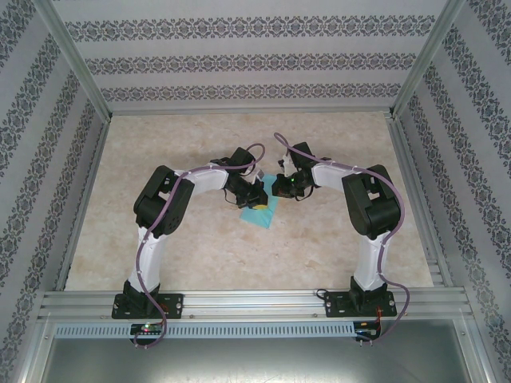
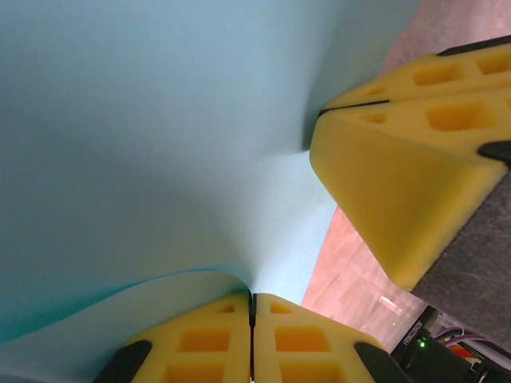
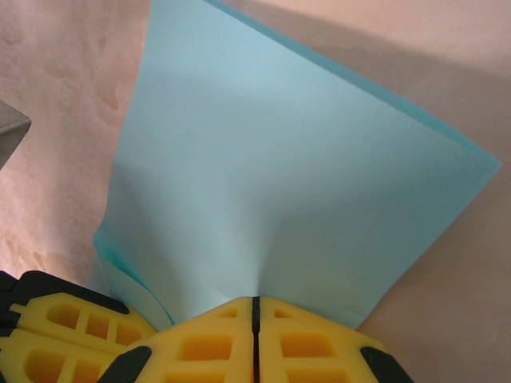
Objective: Fold a paper plane with a square sheet of paper (pick it up from the middle)
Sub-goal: Fold the triangle a second time at the center of the table.
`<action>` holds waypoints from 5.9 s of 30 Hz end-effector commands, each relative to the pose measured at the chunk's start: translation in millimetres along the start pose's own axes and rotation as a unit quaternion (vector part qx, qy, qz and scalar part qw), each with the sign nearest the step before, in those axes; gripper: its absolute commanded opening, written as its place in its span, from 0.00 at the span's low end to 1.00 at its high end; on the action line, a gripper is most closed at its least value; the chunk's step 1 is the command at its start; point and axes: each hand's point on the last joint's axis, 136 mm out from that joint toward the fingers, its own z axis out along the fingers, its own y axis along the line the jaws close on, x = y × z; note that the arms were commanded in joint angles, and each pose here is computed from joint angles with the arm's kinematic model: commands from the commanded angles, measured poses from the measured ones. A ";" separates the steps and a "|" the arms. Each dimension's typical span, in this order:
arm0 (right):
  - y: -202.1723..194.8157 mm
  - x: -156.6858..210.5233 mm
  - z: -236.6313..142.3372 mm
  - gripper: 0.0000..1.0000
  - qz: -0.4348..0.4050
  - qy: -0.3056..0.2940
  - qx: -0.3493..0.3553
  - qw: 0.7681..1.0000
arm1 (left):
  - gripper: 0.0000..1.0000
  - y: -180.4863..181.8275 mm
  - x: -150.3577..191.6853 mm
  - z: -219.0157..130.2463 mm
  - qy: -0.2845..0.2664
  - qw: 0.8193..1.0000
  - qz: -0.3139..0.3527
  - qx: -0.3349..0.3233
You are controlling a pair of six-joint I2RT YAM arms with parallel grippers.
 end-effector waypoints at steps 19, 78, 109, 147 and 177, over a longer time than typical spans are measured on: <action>13.7 5.8 -7.3 0.09 -0.009 0.006 -0.024 1.000 | 0.34 26.3 1.1 20.4 -0.007 0.999 -0.011 -0.029; -17.2 50.8 6.9 0.03 0.031 0.048 0.004 0.998 | 0.11 -15.8 7.5 -13.4 -0.038 0.997 0.055 0.028; -8.3 47.3 8.0 0.03 0.017 0.048 -0.005 0.999 | 0.11 18.3 16.6 8.3 -0.017 0.997 0.064 -0.040; 46.9 99.8 -20.7 0.07 -0.004 0.052 -0.071 0.996 | 0.11 38.5 18.9 16.6 -0.005 1.000 0.010 -0.014; 19.9 106.6 -2.3 0.07 0.003 0.060 -0.025 0.998 | 0.11 48.9 17.1 12.0 -0.014 1.000 -0.008 -0.026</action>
